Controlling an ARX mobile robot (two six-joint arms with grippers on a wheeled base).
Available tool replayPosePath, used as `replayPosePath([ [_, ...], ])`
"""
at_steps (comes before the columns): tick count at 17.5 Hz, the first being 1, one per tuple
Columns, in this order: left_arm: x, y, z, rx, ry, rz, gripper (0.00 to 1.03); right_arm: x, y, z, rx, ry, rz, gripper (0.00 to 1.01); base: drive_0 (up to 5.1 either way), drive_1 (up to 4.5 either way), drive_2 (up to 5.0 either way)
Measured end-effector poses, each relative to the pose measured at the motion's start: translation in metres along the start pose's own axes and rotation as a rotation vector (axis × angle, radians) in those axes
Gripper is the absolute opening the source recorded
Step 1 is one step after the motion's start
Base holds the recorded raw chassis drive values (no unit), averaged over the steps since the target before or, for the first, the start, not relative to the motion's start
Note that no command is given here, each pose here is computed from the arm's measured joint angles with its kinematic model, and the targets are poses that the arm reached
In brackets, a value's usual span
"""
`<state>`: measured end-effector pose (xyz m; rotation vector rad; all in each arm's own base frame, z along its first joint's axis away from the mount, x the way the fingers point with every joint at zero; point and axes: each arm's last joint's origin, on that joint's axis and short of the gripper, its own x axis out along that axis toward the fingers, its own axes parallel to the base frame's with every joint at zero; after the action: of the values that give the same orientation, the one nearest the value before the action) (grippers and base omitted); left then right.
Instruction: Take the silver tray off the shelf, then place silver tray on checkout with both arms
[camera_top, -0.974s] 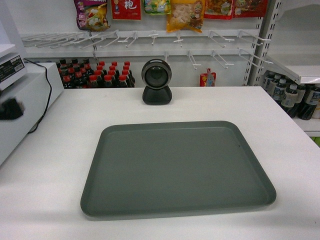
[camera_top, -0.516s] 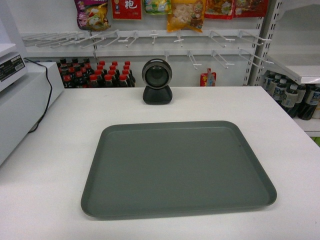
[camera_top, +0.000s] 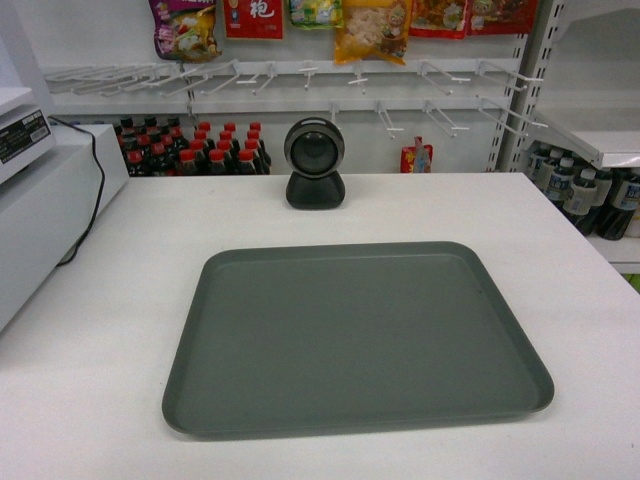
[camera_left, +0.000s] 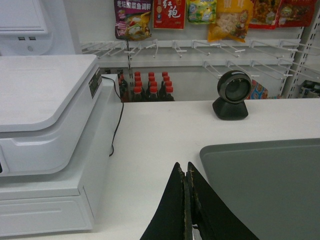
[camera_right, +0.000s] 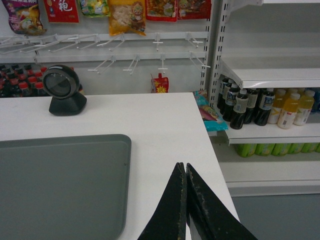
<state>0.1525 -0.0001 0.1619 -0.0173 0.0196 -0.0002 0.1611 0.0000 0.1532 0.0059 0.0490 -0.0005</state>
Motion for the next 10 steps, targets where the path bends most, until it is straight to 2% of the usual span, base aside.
replayPosePath([
  [3,-0.003,0.000,0.001,0.000,-0.006,0.000,0.01,-0.004,0.000,0.004,0.000,-0.013,0.000,0.03,0.0,0.00,0.0],
  [4,-0.009,0.000,0.002,0.000,-0.012,0.000,0.01,-0.012,0.000,0.011,0.000,-0.049,0.000,0.03,0.0,0.00,0.0],
  [6,-0.028,0.000,0.007,0.000,-0.026,0.000,0.01,-0.032,0.000,0.014,0.000,-0.053,0.000,0.03,0.0,0.00,0.0],
  [10,-0.035,0.000,0.007,0.000,-0.029,0.000,0.01,-0.041,0.000,0.015,0.000,-0.059,0.000,0.03,0.0,0.00,0.0],
])
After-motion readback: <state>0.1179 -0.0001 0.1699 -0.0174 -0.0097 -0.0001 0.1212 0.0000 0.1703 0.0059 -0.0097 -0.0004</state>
